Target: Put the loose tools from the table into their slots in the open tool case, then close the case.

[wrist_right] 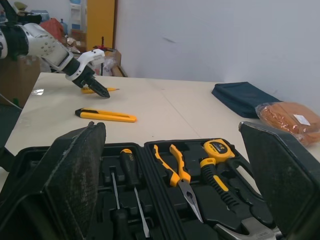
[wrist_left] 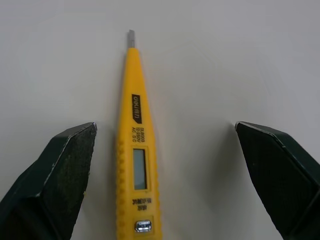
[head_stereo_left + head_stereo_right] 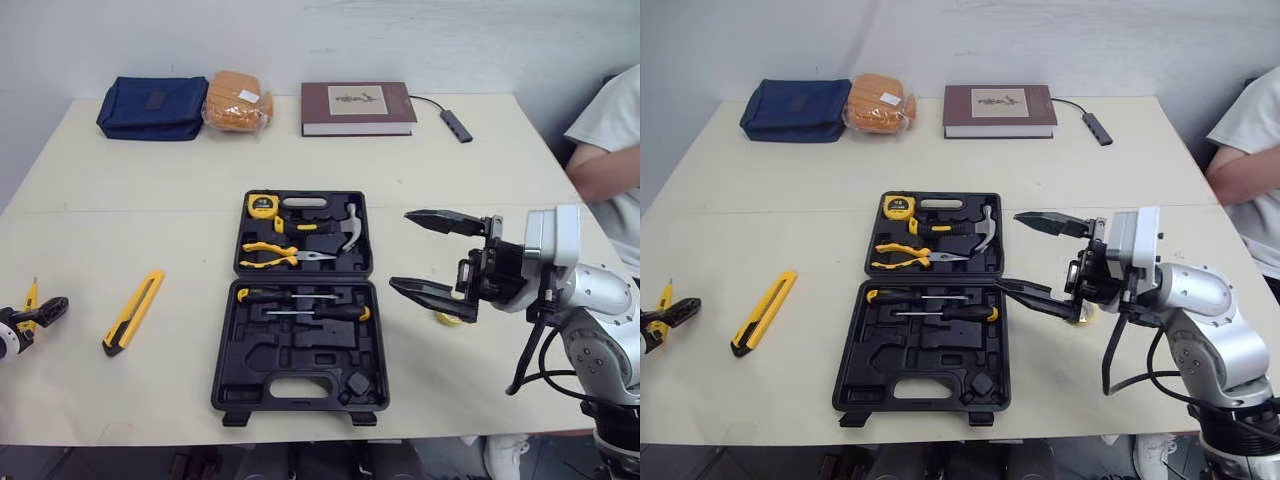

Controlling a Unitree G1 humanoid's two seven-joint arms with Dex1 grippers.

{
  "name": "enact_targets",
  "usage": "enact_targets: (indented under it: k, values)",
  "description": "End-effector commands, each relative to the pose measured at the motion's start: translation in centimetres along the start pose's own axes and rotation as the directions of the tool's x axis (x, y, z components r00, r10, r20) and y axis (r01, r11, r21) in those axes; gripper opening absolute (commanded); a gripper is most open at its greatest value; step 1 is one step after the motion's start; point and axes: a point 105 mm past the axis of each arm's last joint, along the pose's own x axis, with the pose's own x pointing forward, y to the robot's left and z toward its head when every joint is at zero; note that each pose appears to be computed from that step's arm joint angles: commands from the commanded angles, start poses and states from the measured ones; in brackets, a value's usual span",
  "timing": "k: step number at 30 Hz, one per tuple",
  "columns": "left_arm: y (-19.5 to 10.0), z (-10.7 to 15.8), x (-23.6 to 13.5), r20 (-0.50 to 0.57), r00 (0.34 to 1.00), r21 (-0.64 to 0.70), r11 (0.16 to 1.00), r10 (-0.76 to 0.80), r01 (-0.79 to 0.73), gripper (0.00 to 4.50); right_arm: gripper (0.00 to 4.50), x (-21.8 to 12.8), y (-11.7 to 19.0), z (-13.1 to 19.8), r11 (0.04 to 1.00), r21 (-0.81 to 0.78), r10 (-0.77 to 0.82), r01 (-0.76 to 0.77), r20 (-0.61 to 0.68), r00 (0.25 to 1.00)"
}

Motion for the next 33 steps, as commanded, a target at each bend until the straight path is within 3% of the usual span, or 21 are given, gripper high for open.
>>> enact_targets:
  k: [1, 2, 6, 7, 9, 13, 16, 19, 23, 25, 27, 33]
  values:
    - [1.2, -2.4, -0.4, -0.083, 0.995, -0.051, 0.997, 0.049, -0.053, 4.5, 4.46, 0.3, 0.5, 1.4, 0.999, -0.042, 0.035, -0.034, 0.034, 0.999]
    - [1.3, -2.7, -0.5, -0.089, 0.995, -0.057, 0.997, 0.051, -0.056, 4.5, 4.46, 0.3, 0.5, 1.4, 0.999, -0.043, 0.035, -0.034, 0.032, 0.999]
    - [1.4, -3.5, -0.9, -0.101, 0.993, -0.07, 0.996, 0.056, -0.064, 3.39, 4.5, 0.1, 0.5, 1.3, 0.999, -0.044, 0.028, -0.027, 0.024, 0.999]
    - [1.5, -3.8, -1.0, -0.112, 0.992, -0.063, 0.996, 0.059, -0.066, 2.81, 4.5, 0.1, 0.5, 1.3, 0.999, -0.044, 0.026, -0.025, 0.021, 0.999]
    - [1.7, -4.7, -1.1, -0.138, 0.988, -0.047, 0.996, 0.071, -0.078, 2.17, 4.5, 0.1, 0.4, 1.2, 0.999, -0.042, 0.023, -0.022, 0.016, 1.0]
    - [1.7, -4.9, -1.0, -0.125, 0.99, -0.045, 0.996, 0.068, -0.074, 0.37, 4.5, 0.0, 0.3, 1.1, 0.999, -0.04, 0.021, -0.02, 0.011, 1.0]
    - [1.8, -3.6, -0.9, -0.042, 0.996, -0.057, 0.995, 0.074, -0.077, 0.29, 4.5, -0.1, 0.1, 1.0, 0.999, -0.042, 0.018, -0.018, 0.0, 1.0]
    - [0.9, -0.3, -1.2, 0.151, 0.988, 0.024, 0.999, 0.029, -0.033, 0.29, 4.5, -0.2, 0.0, 0.9, 0.999, -0.043, 0.015, -0.016, -0.01, 1.0]
    - [-2.2, 3.9, -2.3, 0.352, 0.925, 0.13, 0.987, -0.139, 0.099, 0.29, 4.5, -0.5, -0.4, 0.8, 0.998, -0.055, -0.007, 0.006, -0.025, 1.0]
    - [-6.7, 6.9, -4.0, 0.45, 0.814, 0.254, 0.926, -0.367, 0.278, 0.29, 4.5, -1.0, -0.8, 0.5, 0.998, -0.069, -0.014, 0.01, -0.056, 0.998]
    - [-11.7, 8.3, -6.5, 0.456, 0.646, 0.391, 0.79, -0.612, 0.473, 0.29, 4.5, -1.5, -0.8, 0.1, 0.996, -0.091, 0.008, -0.018, -0.105, 0.994]
    - [-19.7, 8.7, -8.8, 0.258, 0.433, 0.561, 0.499, -0.864, 0.66, 0.29, 4.5, -2.4, -1.0, -0.8, 0.995, -0.088, 0.034, -0.049, -0.166, 0.986]
